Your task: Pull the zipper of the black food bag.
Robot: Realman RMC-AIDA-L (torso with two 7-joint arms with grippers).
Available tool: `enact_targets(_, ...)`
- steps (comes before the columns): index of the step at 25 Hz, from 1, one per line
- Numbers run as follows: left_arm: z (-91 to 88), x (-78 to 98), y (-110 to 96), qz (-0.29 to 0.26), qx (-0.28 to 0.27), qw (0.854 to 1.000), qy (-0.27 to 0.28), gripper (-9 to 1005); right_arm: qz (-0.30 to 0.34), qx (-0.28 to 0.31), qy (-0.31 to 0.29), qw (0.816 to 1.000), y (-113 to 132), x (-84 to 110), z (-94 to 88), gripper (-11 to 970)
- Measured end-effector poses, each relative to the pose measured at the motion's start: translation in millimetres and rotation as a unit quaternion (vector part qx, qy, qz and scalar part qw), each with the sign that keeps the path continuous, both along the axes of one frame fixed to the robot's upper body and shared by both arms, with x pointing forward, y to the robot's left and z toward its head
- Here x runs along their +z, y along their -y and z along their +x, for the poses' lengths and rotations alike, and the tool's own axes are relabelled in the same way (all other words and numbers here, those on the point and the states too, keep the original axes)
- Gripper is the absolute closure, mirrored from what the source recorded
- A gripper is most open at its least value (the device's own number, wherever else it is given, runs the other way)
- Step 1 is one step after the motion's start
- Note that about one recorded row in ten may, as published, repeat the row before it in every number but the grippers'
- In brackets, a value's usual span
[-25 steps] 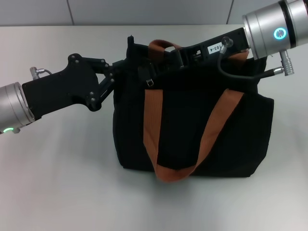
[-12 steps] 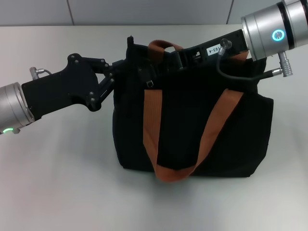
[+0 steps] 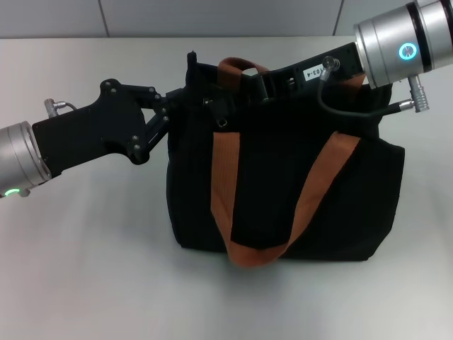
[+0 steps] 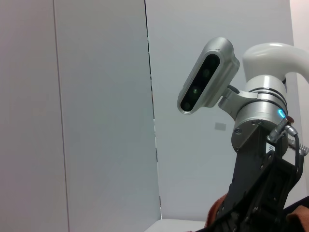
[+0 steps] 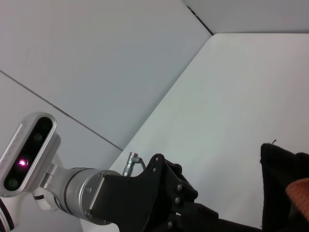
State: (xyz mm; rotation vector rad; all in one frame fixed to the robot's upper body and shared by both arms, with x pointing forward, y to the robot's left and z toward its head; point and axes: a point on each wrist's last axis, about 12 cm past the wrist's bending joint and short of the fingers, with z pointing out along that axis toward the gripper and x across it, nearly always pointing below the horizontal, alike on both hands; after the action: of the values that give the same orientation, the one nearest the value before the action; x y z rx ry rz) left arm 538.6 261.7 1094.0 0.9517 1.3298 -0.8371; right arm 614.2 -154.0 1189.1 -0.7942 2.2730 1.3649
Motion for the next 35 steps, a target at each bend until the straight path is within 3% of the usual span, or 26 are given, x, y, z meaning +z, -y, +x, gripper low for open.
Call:
enact_targets(11, 0.2, 0.0, 1.7, -0.001, -0.003, 1.000, -0.003, 972, -0.004, 0.006, 0.000, 1.000, -4.4, -0.4, -0.8, 917)
enact_targets(14, 0.3, 0.1, 1.7, -0.001, -0.003, 1.000, -0.003, 972, -0.004, 0.008, 0.001, 1.000, -6.4, -0.2, -1.4, 844)
enact_targets(20, 0.5, 0.3, 1.6, -0.002, -0.002, 1.000, -0.003, 972, -0.006, 0.009, 0.007, 1.000, -7.2, -0.4, -2.3, 811)
enact_targets(25, 0.0, 0.2, 1.0, -0.003, -0.002, 1.000, -0.004, 972, -0.008, 0.002, 0.015, 1.000, -3.8, 0.4, -2.4, 961)
enact_targets(35, -1.3, -0.3, -0.8, -0.005, 0.001, 1.000, -0.005, 972, -0.021, -0.014, 0.023, 0.999, 6.0, 6.3, -3.3, 961)
